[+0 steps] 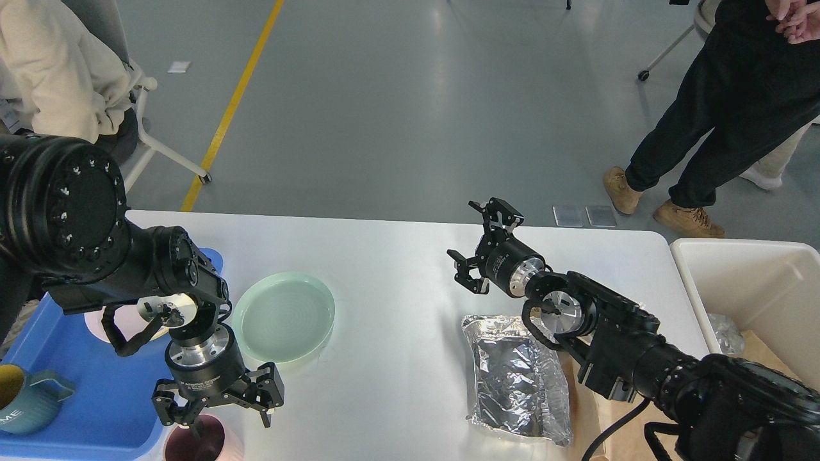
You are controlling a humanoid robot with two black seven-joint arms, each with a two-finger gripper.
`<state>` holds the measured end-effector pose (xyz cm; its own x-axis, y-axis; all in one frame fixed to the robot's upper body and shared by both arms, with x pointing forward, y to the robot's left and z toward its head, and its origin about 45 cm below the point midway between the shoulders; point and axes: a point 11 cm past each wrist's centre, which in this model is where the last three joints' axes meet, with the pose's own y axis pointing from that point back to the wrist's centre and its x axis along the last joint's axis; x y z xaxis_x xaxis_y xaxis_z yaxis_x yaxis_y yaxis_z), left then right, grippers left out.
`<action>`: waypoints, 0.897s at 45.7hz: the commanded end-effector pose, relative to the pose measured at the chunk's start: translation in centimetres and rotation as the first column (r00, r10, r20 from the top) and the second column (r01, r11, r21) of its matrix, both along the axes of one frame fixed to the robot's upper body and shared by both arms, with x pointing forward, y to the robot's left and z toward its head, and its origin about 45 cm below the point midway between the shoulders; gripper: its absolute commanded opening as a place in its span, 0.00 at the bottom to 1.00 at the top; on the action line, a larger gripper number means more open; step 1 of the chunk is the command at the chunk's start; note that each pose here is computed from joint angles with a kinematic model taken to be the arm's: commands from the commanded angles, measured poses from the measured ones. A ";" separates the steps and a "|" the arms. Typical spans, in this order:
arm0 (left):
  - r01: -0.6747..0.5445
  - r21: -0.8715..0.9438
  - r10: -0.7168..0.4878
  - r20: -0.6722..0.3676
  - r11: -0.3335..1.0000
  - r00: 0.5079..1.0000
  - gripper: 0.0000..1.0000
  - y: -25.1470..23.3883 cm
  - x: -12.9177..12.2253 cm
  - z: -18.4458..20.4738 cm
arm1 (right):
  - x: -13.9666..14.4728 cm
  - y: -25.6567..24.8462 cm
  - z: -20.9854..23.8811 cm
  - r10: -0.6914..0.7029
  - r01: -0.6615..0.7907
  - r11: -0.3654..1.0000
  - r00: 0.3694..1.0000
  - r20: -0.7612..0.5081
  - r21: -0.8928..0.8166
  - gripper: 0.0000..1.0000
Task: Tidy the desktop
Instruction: 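Grasp the dark purple mug with the left gripper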
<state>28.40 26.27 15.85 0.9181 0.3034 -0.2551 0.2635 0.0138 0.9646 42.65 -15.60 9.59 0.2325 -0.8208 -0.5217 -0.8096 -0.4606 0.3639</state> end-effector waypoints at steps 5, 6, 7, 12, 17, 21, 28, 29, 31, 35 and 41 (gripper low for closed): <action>-0.024 0.052 0.019 0.101 0.998 0.995 0.94 1.4 -0.1 -2.4 | 0.0 0.0 0.0 0.001 -0.001 1.000 1.000 0.000 0.000 1.00; -0.025 0.051 0.020 0.103 0.998 0.995 0.94 1.4 -0.1 -2.5 | 0.0 0.0 0.0 0.000 0.000 1.000 1.000 0.001 0.001 1.00; -0.028 0.052 0.022 0.100 0.998 0.995 0.94 1.5 -0.2 -2.7 | 0.0 0.0 0.0 0.001 -0.001 1.000 1.000 -0.001 0.000 1.00; -0.030 0.049 0.025 0.101 0.998 0.995 0.94 1.5 -0.3 -2.8 | 0.0 0.0 0.0 0.000 0.000 1.000 1.000 -0.001 -0.001 1.00; -0.030 0.050 0.025 0.102 0.998 0.994 0.94 1.5 -0.2 -2.8 | 0.0 0.0 0.0 0.000 0.000 1.000 1.000 0.001 0.001 1.00; -0.028 0.049 0.023 0.099 0.998 0.995 0.94 1.5 -0.2 -2.8 | 0.0 0.0 0.0 0.000 0.000 1.000 1.000 0.001 0.001 1.00; -0.025 0.047 0.021 0.084 0.999 0.996 0.85 1.5 -0.4 -2.7 | 0.0 0.0 0.0 0.000 0.000 1.000 1.000 0.001 0.001 1.00; -0.025 0.047 0.021 0.078 0.999 0.997 0.82 1.5 -0.5 -2.8 | 0.0 0.0 0.0 0.000 0.000 1.000 1.000 -0.001 -0.001 1.00; -0.023 0.045 0.020 0.062 0.999 0.998 0.75 1.4 -0.7 -2.8 | 0.0 0.0 0.0 0.000 0.000 1.000 1.000 -0.001 -0.001 1.00; -0.021 0.032 0.020 0.008 0.999 1.000 0.58 1.3 -1.3 -2.7 | 0.0 0.0 0.0 0.001 -0.001 1.000 1.000 -0.001 0.000 1.00; -0.021 0.014 0.021 -0.053 1.000 0.998 0.39 1.1 -1.9 -2.4 | 0.0 0.0 0.0 0.000 0.000 1.000 1.000 0.001 0.001 1.00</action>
<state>27.00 27.50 13.22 0.9113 0.3289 -0.2478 0.2653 -0.0084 0.9641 42.65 -15.59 9.60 0.2327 -0.8206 -0.5219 -0.8094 -0.4610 0.3639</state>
